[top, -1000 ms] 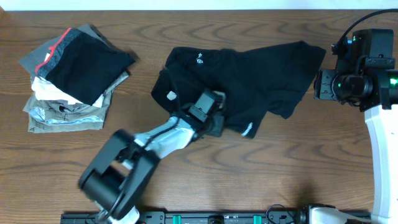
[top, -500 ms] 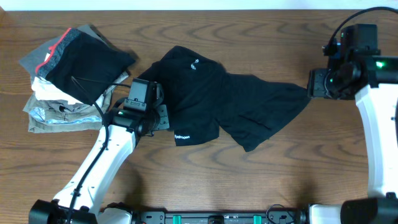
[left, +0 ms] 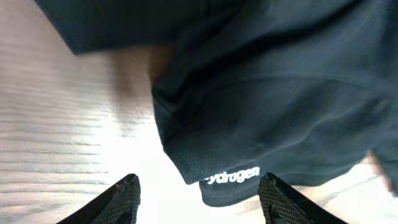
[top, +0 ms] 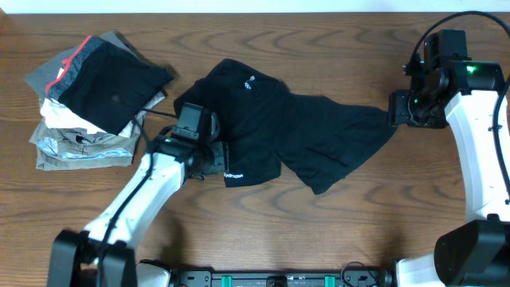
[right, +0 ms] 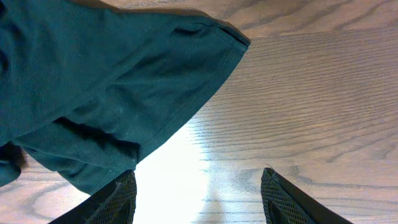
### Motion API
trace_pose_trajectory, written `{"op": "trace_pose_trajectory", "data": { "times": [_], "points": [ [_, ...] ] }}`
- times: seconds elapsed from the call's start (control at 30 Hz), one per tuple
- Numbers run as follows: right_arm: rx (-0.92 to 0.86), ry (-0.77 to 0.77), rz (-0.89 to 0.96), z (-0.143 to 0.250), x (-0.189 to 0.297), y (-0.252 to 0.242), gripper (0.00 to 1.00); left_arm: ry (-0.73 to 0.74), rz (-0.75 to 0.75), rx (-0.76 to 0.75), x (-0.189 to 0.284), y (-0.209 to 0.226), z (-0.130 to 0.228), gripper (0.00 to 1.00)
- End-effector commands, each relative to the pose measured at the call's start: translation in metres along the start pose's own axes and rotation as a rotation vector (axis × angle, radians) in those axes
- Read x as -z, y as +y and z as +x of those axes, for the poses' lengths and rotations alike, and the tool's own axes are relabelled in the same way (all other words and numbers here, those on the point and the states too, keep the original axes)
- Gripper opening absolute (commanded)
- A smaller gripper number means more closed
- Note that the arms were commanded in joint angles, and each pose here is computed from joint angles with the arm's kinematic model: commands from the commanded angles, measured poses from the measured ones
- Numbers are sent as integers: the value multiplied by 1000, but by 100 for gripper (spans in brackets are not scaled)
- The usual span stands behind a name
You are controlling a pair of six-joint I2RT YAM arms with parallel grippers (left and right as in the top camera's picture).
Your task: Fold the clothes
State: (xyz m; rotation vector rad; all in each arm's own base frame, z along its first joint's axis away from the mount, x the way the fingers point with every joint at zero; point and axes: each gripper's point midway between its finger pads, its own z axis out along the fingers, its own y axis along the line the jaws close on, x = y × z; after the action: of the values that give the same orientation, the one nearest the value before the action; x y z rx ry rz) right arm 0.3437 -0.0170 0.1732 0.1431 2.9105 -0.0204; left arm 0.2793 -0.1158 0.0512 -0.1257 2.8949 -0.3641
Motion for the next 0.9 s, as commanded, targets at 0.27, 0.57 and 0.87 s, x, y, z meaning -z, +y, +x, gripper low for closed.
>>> {"op": "trace_pose_trajectory", "data": {
  "times": [0.27, 0.57, 0.87],
  "points": [
    [-5, -4, -1, -2, 2, -5, 62, 107, 23, -12, -61, -12, 15, 71],
    [-5, -2, -1, -1, 2, -5, 63, 44, 231, -67, -26, -54, -1, 6],
    [-5, -9, -2, -3, 1, -5, 64, -435, 406, -166, 135, -86, -44, 6]
  ]
}}
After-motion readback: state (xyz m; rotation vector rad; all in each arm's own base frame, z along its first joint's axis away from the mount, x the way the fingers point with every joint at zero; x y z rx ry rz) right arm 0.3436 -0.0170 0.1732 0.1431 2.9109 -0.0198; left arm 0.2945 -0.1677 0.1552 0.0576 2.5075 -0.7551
